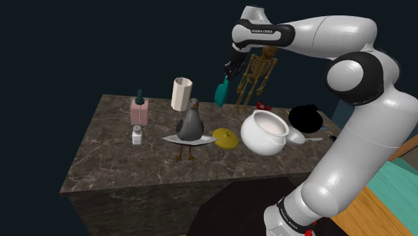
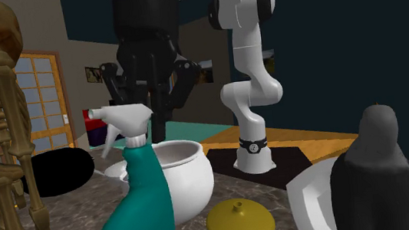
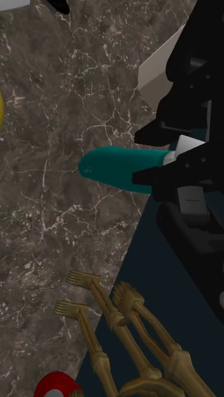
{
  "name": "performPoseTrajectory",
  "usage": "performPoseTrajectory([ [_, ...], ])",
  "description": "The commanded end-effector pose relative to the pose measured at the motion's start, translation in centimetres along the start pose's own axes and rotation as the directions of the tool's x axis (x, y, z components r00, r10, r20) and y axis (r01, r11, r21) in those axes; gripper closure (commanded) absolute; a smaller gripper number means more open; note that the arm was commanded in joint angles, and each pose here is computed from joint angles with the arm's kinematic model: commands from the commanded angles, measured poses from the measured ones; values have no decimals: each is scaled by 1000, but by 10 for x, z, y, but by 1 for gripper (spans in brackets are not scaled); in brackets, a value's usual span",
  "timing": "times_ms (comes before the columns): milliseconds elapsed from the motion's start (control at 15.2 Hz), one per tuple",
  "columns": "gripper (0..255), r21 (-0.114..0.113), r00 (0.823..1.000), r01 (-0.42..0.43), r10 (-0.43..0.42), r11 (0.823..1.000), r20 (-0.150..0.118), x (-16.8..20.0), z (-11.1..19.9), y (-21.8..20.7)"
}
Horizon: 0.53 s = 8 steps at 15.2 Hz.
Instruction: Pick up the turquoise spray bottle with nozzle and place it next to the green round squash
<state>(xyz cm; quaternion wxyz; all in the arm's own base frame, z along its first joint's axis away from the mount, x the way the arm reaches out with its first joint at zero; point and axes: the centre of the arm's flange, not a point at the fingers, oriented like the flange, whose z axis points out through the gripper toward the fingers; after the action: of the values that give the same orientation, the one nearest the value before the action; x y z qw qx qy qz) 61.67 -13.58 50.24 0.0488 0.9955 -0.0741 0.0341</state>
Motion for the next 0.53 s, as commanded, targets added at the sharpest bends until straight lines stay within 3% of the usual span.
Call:
performPoseTrajectory([
  [0, 255, 0, 1000, 0, 0, 1000, 0, 1, -11, 1],
  [462, 255, 0, 1000, 0, 0, 1000, 0, 3, -47, 4],
])
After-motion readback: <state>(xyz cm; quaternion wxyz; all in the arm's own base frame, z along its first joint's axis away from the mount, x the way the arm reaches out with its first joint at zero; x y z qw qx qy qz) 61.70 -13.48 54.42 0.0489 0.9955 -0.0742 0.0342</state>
